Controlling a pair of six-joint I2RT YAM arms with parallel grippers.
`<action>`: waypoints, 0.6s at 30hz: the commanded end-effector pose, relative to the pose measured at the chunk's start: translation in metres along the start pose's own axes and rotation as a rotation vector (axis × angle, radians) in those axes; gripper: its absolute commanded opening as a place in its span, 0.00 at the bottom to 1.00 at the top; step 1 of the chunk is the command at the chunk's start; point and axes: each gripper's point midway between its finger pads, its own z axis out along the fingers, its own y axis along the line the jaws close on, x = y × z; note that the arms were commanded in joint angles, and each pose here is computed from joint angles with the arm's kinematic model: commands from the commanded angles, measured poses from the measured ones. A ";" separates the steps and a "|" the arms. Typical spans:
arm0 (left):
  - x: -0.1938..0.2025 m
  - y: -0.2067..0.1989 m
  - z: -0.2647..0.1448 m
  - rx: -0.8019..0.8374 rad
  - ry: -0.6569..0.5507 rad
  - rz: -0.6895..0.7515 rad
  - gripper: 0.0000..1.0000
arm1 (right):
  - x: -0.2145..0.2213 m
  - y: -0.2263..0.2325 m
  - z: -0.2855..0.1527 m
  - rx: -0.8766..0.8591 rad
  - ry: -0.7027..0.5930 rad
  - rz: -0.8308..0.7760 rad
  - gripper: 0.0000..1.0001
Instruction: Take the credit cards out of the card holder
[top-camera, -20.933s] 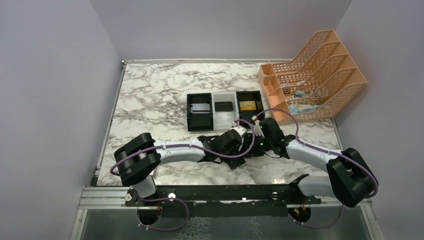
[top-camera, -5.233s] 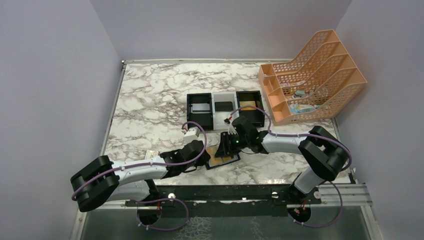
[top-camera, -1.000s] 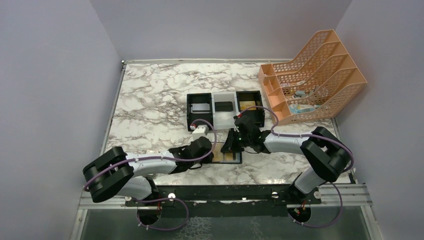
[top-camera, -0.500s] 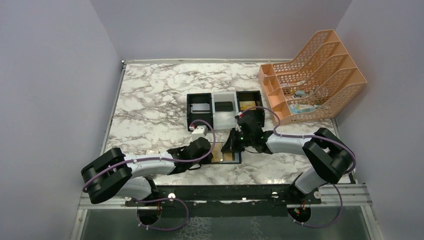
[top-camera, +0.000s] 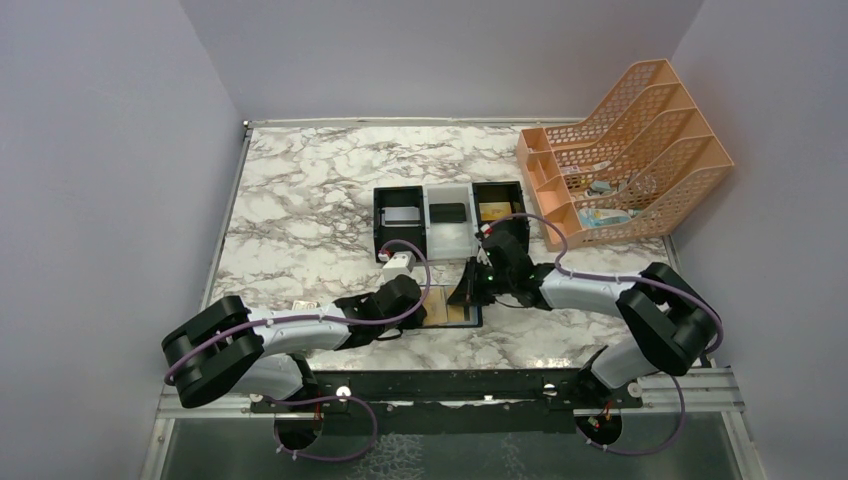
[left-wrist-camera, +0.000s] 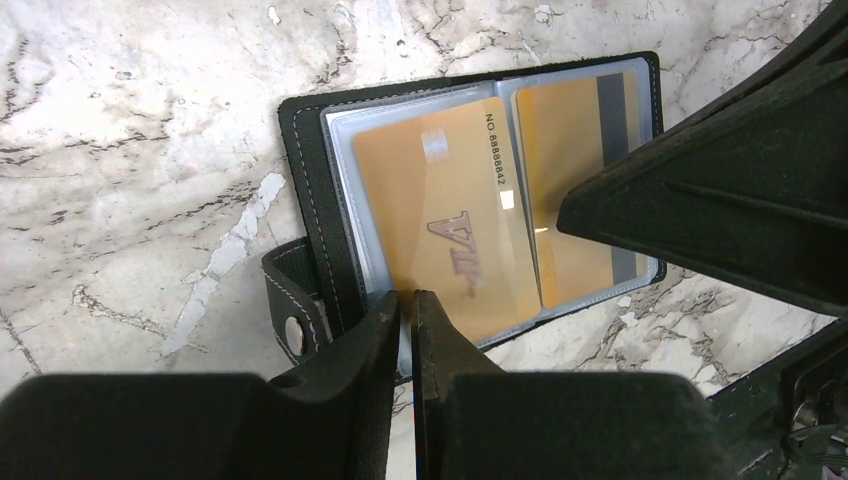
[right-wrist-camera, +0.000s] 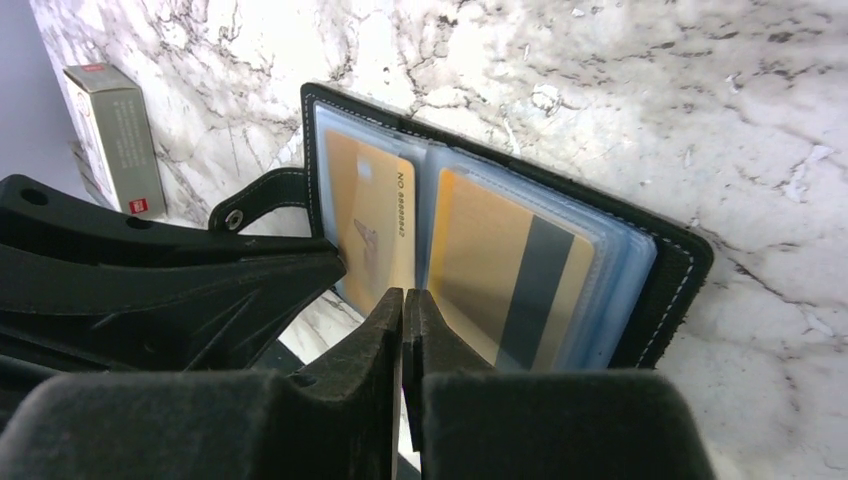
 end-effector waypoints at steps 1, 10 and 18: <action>0.005 -0.003 -0.001 0.022 0.015 0.000 0.13 | -0.006 -0.004 -0.001 0.038 -0.002 -0.036 0.12; 0.003 -0.005 -0.001 0.025 0.012 0.009 0.12 | 0.004 -0.012 0.014 0.035 0.078 -0.091 0.33; 0.005 -0.006 0.000 0.038 0.018 0.010 0.12 | 0.014 -0.002 0.023 -0.049 0.145 -0.087 0.29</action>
